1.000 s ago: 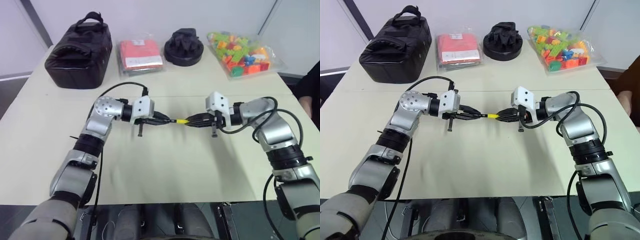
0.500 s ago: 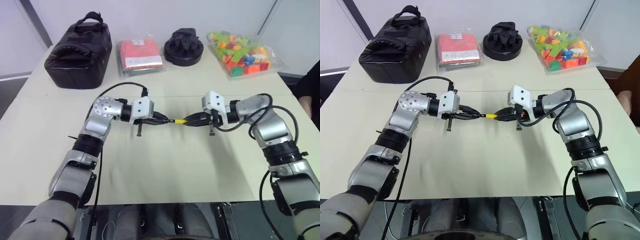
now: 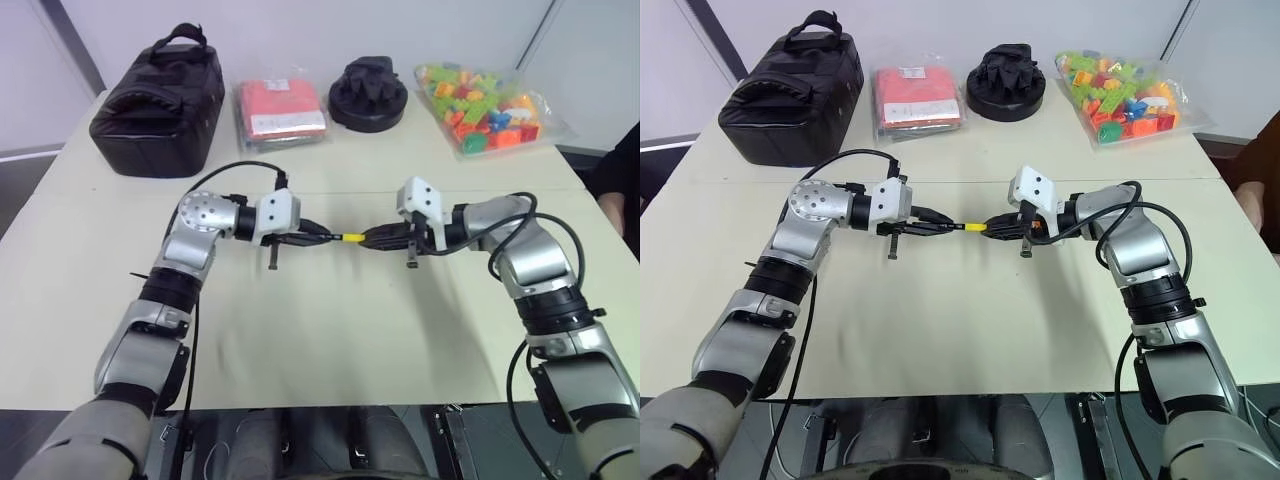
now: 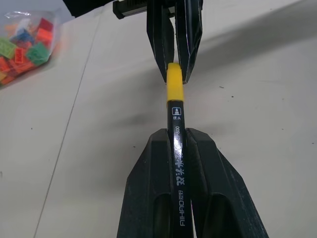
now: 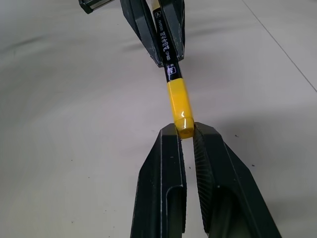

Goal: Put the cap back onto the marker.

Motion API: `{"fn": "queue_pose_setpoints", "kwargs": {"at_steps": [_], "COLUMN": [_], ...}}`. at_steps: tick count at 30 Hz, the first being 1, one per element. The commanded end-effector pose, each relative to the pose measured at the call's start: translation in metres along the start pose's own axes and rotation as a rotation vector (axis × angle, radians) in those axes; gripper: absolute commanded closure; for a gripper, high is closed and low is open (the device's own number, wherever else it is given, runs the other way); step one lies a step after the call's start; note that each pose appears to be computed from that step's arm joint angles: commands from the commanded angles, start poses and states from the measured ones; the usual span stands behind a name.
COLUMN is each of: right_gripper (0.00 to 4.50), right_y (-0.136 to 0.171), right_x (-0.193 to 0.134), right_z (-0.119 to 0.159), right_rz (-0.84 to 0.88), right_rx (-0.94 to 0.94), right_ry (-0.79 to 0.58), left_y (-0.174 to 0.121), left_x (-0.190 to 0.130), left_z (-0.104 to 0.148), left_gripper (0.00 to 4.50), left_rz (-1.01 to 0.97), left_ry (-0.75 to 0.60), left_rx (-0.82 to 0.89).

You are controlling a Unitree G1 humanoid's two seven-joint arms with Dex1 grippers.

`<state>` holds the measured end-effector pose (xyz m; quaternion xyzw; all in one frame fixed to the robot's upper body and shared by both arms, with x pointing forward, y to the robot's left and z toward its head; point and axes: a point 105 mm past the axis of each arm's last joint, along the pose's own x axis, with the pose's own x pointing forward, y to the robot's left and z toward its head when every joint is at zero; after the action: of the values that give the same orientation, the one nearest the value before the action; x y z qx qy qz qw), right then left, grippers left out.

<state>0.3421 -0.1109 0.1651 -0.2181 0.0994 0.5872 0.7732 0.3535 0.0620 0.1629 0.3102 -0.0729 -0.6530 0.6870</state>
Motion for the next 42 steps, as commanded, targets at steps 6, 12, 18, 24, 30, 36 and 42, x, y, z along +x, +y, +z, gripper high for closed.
{"fn": "queue_pose_setpoints", "kwargs": {"at_steps": [6, 12, 18, 24, 30, 36, 42], "right_gripper": [4.46, 4.46, 3.64, 0.71, 0.01, 0.01, 0.01], "right_y": [0.025, 0.024, 0.018, 0.011, -0.011, -0.021, -0.022], "right_x": [0.016, 0.014, 0.007, -0.006, -0.044, -0.08, -0.089], "right_z": [0.038, 0.031, 0.021, 0.014, 0.01, 0.009, -0.003], "right_rz": [0.127, 0.122, 0.095, 0.06, -0.098, -0.358, -0.686], "right_rx": [-0.128, -0.119, -0.117, -0.128, -0.133, -0.032, 0.148], "right_ry": [-0.119, -0.091, -0.042, 0.005, 0.039, -0.073, -0.255], "left_y": [-0.001, -0.002, -0.002, -0.002, 0.002, 0.01, -0.006], "left_x": [0.019, 0.018, 0.016, 0.012, -0.003, -0.039, -0.084], "left_z": [0.016, 0.014, 0.012, 0.009, -0.001, -0.015, -0.048], "left_gripper": [4.5, 4.5, 4.5, 4.5, 4.5, 4.5, 4.5], "left_rz": [-0.022, -0.019, -0.015, -0.003, 0.067, 0.357, 0.864], "left_ry": [-0.065, -0.061, -0.055, -0.046, -0.012, -0.027, 0.021], "left_rx": [0.04, 0.035, 0.03, 0.021, -0.02, -0.311, -0.687]}}
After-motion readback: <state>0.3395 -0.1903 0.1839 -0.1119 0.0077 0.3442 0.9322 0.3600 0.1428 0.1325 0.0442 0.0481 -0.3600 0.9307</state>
